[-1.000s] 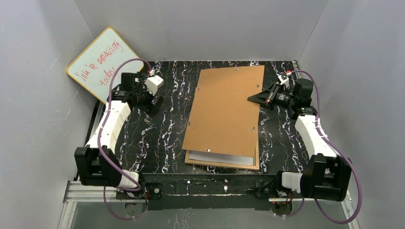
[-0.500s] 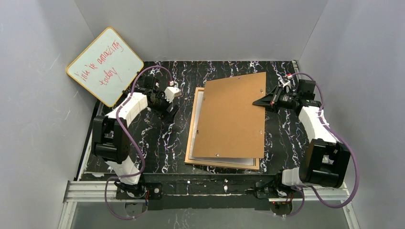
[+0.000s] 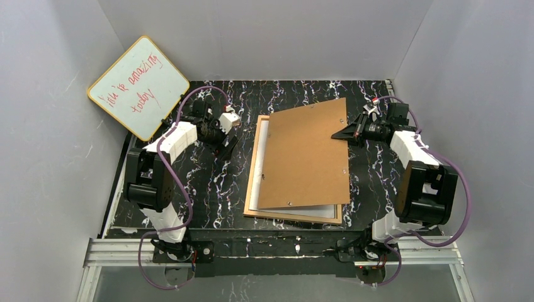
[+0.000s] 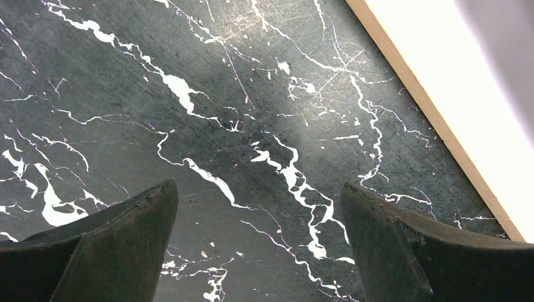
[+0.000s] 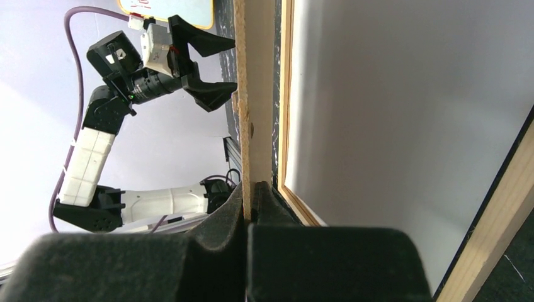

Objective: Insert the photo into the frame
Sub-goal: Turn over the photo frame item on the photo frame.

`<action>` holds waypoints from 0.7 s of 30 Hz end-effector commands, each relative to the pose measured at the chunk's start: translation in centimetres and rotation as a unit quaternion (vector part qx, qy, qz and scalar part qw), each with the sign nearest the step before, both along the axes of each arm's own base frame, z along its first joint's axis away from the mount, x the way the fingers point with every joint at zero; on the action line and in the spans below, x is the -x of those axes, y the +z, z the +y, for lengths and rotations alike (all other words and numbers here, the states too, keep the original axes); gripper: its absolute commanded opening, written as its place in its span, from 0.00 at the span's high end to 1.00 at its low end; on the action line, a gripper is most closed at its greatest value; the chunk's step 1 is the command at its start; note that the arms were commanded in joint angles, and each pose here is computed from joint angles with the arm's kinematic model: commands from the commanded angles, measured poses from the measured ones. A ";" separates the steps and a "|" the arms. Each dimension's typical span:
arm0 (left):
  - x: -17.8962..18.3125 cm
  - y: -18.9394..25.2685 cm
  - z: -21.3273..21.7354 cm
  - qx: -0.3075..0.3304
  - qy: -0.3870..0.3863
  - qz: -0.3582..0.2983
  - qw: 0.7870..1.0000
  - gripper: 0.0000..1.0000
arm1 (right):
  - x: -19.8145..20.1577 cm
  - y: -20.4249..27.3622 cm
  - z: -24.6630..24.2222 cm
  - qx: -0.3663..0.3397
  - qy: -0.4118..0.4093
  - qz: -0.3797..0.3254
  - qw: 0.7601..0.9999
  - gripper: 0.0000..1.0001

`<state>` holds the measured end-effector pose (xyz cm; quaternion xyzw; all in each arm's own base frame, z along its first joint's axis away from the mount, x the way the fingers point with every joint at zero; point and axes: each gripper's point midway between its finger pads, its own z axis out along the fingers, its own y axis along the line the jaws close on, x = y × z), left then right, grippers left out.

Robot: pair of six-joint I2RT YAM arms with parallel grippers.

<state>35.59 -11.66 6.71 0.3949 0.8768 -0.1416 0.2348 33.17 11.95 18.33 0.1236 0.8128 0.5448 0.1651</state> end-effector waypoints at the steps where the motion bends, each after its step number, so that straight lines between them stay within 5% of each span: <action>1: 0.6 0.1 0.0 -0.003 -0.006 0.000 1.000 0.02 | -0.3 2.2 0.5 -0.040 0.023 -0.039 0.998 0.99; 21: 2.2 -0.7 1.3 -0.036 -0.016 0.017 0.999 0.02 | -1.4 -1.6 3.2 -0.056 0.047 -0.010 0.997 0.99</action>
